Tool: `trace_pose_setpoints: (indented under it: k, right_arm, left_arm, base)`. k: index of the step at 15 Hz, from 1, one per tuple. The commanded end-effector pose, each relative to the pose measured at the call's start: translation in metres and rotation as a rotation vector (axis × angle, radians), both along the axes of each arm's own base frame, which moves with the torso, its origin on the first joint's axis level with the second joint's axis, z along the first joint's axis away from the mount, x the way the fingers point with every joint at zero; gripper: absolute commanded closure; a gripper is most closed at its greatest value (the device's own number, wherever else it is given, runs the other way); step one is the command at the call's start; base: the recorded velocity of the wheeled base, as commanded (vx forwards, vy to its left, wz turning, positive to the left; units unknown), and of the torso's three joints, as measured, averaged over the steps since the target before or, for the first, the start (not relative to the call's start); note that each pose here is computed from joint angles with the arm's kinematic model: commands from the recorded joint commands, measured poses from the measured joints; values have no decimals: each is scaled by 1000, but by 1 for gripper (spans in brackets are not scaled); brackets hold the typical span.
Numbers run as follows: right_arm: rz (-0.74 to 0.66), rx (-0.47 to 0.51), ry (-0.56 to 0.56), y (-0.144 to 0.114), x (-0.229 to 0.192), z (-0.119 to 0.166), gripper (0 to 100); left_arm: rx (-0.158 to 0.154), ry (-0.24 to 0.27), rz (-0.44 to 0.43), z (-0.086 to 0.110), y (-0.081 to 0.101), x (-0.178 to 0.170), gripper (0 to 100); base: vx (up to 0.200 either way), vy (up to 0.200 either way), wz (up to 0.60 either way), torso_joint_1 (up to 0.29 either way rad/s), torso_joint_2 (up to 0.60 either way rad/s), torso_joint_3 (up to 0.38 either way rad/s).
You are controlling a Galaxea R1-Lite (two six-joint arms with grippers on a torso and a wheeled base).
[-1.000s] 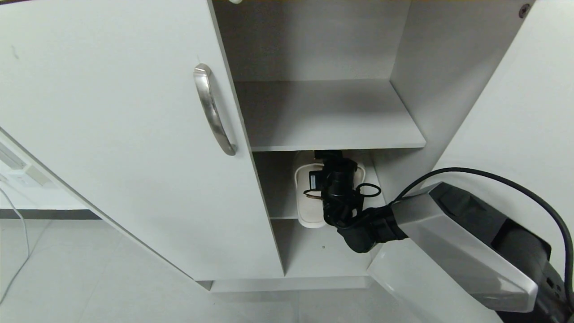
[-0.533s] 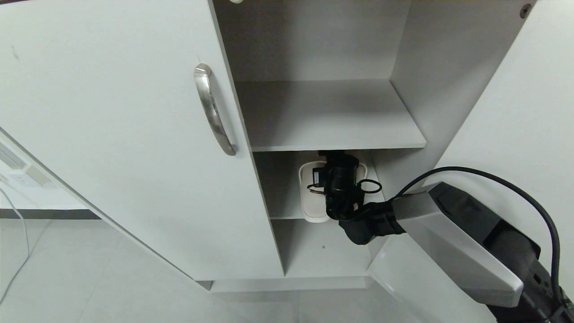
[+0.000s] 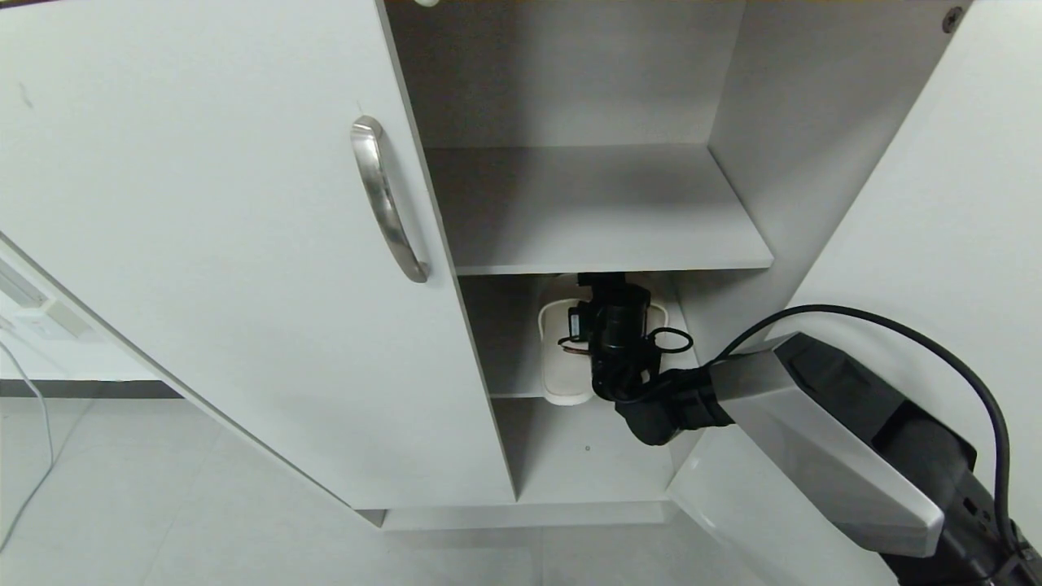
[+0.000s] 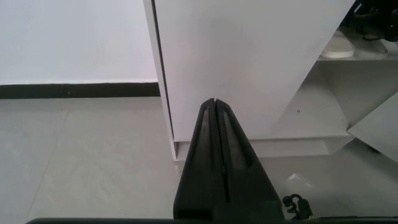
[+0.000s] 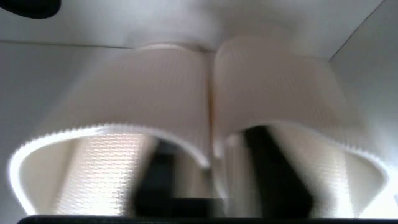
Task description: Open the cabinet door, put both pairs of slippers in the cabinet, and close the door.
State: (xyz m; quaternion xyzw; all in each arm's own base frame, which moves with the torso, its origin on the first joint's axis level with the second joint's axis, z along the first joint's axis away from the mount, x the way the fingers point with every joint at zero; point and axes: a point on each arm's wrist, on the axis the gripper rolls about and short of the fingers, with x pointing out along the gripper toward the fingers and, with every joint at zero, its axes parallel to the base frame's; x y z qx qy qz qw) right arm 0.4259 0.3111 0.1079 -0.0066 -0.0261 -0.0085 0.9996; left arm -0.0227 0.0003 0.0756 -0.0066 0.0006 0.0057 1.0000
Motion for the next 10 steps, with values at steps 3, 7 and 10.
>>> trace_pose_setpoints:
  k: [3, 7, 10]
  right_arm:
    - [20, -18, 22, -3, -21, 8, 0]
    - [68, -15, 17, -14, -73, 14, 0]
    - [101, -21, 24, -25, -108, 6, 0]
  left_arm:
    - [-1, 0, 1, 0, 0, 0, 100]
    - [1, 0, 1, 0, 0, 0, 100]
    - [2, 0, 1, 0, 0, 0, 100]
  base:
    - [0, 0, 0, 0, 0, 0]
    - [0, 0, 0, 0, 0, 0]
    - [0, 0, 0, 0, 0, 0]
